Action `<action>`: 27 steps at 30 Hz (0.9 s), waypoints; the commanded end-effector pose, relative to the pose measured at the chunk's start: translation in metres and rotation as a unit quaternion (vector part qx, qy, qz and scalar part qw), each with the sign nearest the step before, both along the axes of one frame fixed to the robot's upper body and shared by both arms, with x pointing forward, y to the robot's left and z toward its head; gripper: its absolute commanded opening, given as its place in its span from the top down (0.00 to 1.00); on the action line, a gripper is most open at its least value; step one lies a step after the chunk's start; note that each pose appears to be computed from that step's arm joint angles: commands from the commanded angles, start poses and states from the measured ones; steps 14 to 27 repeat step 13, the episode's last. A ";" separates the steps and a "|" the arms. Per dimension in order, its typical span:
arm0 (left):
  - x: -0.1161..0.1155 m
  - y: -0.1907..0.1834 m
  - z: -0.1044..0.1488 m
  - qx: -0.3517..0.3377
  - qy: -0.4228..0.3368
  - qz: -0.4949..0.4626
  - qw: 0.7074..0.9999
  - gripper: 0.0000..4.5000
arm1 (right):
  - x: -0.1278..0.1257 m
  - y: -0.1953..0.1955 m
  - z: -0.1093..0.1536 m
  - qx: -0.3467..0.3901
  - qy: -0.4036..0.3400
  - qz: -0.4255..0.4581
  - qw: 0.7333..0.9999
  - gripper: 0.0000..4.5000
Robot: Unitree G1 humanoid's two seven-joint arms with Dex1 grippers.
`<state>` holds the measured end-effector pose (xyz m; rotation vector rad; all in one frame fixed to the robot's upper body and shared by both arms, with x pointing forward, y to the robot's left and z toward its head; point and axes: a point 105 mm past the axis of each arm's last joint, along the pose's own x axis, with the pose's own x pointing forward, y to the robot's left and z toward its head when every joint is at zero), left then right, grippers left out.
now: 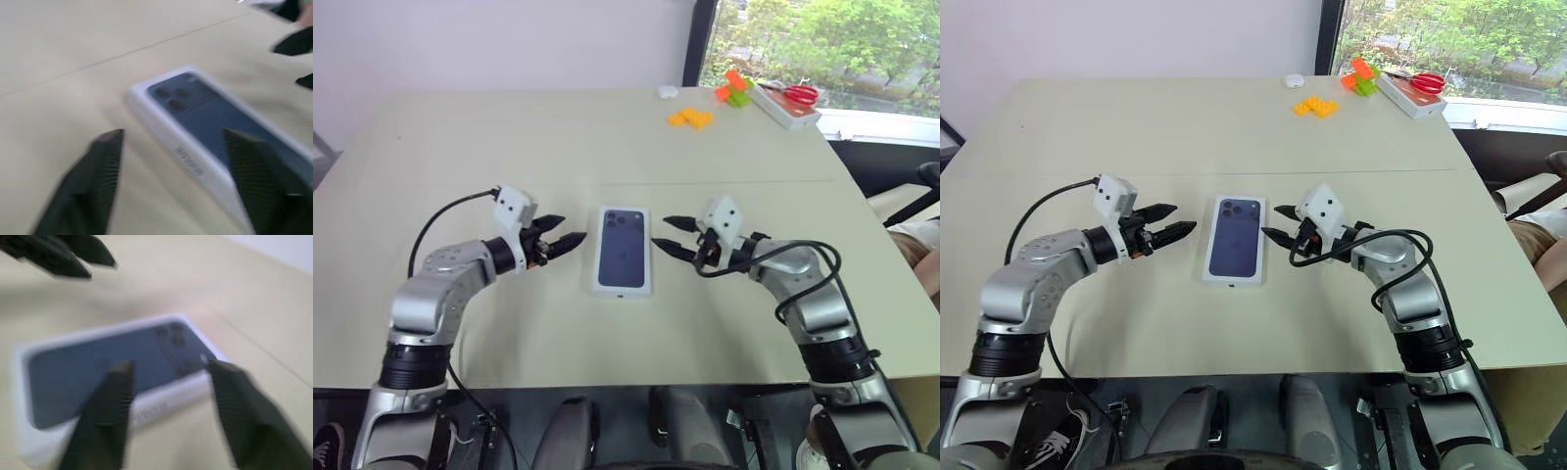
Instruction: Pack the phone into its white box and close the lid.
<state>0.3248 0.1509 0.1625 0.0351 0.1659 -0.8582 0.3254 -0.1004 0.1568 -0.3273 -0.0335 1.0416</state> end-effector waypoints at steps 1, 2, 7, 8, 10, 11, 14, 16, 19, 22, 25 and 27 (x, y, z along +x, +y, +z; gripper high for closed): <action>-0.012 0.013 0.014 0.004 -0.010 -0.025 1.000 0.00 | -0.017 -0.006 0.014 0.004 -0.016 0.047 0.999 0.02; -0.014 0.019 0.015 0.008 -0.009 -0.024 1.000 0.00 | -0.020 -0.008 0.014 0.000 -0.015 0.057 0.998 0.01; -0.022 0.045 0.003 0.056 0.005 -0.015 0.998 0.00 | -0.025 -0.027 0.017 -0.026 -0.005 0.060 0.998 0.01; -0.023 0.049 0.002 0.057 0.005 -0.012 0.998 0.00 | -0.024 -0.031 0.019 -0.029 -0.007 0.056 0.998 0.01; -0.026 0.058 0.000 0.067 0.005 -0.003 0.998 0.00 | -0.026 -0.037 0.022 -0.030 -0.005 0.056 0.998 0.01; -0.028 0.062 -0.002 0.065 0.013 -0.001 0.998 0.00 | -0.027 -0.040 0.023 -0.026 0.000 0.057 0.998 0.01; -0.033 0.069 -0.008 0.076 0.024 0.003 0.997 0.00 | -0.030 -0.046 0.023 -0.022 0.011 0.055 0.998 0.01; -0.033 0.069 -0.008 0.076 0.024 0.003 0.997 0.00 | -0.030 -0.046 0.023 -0.022 0.011 0.055 0.998 0.01; -0.033 0.069 -0.008 0.076 0.024 0.003 0.997 0.00 | -0.030 -0.046 0.023 -0.022 0.011 0.055 0.998 0.01; -0.033 0.069 -0.008 0.076 0.024 0.003 0.997 0.00 | -0.030 -0.046 0.023 -0.022 0.011 0.055 0.998 0.01; -0.033 0.069 -0.008 0.076 0.024 0.003 0.997 0.00 | -0.030 -0.046 0.023 -0.022 0.011 0.055 0.998 0.01; -0.033 0.069 -0.008 0.076 0.024 0.003 0.997 0.00 | -0.030 -0.046 0.023 -0.022 0.011 0.055 0.998 0.01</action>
